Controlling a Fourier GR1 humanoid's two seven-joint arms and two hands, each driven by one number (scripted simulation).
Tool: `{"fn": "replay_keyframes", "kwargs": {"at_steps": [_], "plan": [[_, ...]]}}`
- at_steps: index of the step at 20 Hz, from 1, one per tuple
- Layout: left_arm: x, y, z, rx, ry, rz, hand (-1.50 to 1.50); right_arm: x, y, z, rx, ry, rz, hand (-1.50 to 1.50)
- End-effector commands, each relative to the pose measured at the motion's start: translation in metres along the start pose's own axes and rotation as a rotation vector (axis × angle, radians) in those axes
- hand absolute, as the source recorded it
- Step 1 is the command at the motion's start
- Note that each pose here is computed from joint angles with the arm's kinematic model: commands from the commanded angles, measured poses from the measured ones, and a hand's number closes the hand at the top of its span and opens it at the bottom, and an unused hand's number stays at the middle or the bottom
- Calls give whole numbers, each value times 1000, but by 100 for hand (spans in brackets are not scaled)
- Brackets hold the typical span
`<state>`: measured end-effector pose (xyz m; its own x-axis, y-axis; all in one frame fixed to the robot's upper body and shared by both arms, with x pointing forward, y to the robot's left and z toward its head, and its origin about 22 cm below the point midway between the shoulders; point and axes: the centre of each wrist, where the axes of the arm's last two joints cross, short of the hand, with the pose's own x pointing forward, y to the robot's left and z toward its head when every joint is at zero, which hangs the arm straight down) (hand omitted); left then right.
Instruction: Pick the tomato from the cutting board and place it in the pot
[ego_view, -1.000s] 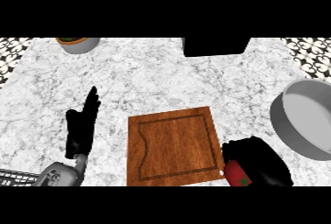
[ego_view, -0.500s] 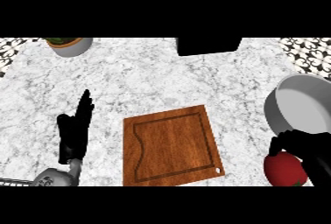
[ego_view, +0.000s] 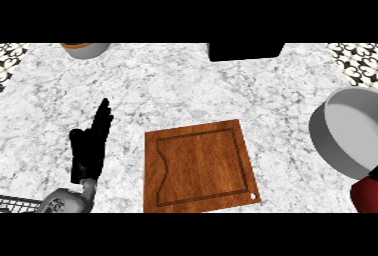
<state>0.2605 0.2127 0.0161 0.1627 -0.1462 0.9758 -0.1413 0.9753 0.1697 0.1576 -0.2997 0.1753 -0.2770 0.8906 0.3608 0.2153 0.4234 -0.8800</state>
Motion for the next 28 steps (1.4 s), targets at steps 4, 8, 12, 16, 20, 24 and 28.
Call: {"fn": "replay_keyframes", "kwargs": {"at_steps": [4,8,12,16,20,24,28], "plan": [[-18,74,1,73,30,-221,0,-42,-37,0,-85,39,-51,150],[-21,62,2,34,8,-223,0,-82,-47,-2,-96,66,-58,150],[-14,63,-7,4,-14,-213,0,-108,-58,-13,-92,99,-29,150],[-18,57,-6,-18,2,-217,0,-138,-58,-11,-64,110,-23,150],[-4,52,-25,-23,-45,-227,0,-158,-51,-23,-41,124,26,150],[-11,42,-15,-62,-17,-219,0,-171,-40,-31,8,143,82,150],[-3,45,-29,-46,-28,-226,0,-192,-20,-33,28,203,-64,-150]]}}
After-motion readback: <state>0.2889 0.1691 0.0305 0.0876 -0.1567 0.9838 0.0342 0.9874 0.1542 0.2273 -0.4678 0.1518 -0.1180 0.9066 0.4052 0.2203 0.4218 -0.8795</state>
